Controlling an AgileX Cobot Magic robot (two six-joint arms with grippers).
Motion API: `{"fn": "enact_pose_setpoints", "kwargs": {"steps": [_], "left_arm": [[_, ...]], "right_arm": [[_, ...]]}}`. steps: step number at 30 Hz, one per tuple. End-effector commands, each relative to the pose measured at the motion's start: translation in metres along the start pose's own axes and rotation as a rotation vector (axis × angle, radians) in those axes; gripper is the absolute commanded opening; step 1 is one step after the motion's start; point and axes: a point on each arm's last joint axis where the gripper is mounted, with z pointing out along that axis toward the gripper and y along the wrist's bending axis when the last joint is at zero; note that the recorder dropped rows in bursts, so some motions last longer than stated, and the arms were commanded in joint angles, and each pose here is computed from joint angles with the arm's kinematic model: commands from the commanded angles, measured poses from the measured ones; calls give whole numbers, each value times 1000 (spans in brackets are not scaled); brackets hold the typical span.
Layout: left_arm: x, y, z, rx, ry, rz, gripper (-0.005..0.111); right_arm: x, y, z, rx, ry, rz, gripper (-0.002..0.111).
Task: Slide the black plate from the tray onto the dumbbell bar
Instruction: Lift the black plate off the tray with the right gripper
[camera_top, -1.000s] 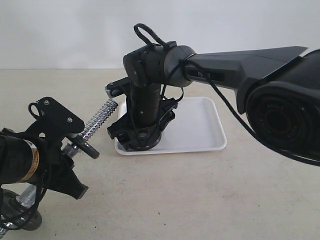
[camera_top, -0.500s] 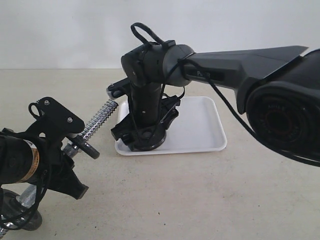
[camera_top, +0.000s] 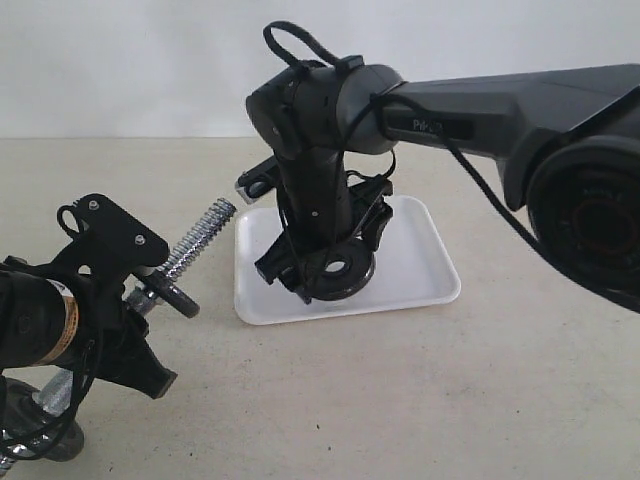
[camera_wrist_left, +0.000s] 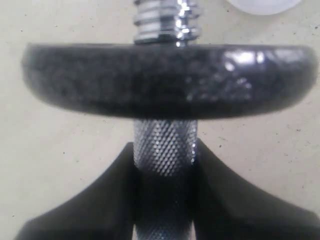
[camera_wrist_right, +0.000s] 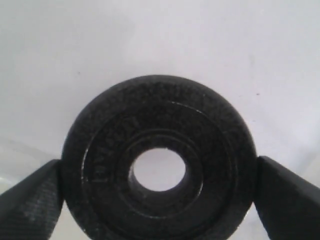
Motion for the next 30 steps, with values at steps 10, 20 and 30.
{"fn": "enact_pose_setpoints", "kwargs": {"steps": [10,20,30], "left_arm": [[-14,6,-10,-23,-70,0,4],[-14,6,-10,-22,-74,8,4],[-17,5,-10,-8,-103,61,4]], "right_arm": [[6,-23,-74,65,-148,27,0],[21,-32,-134,22,-275,66,0],[35,-26,-171,-140,-349,43,0]]}}
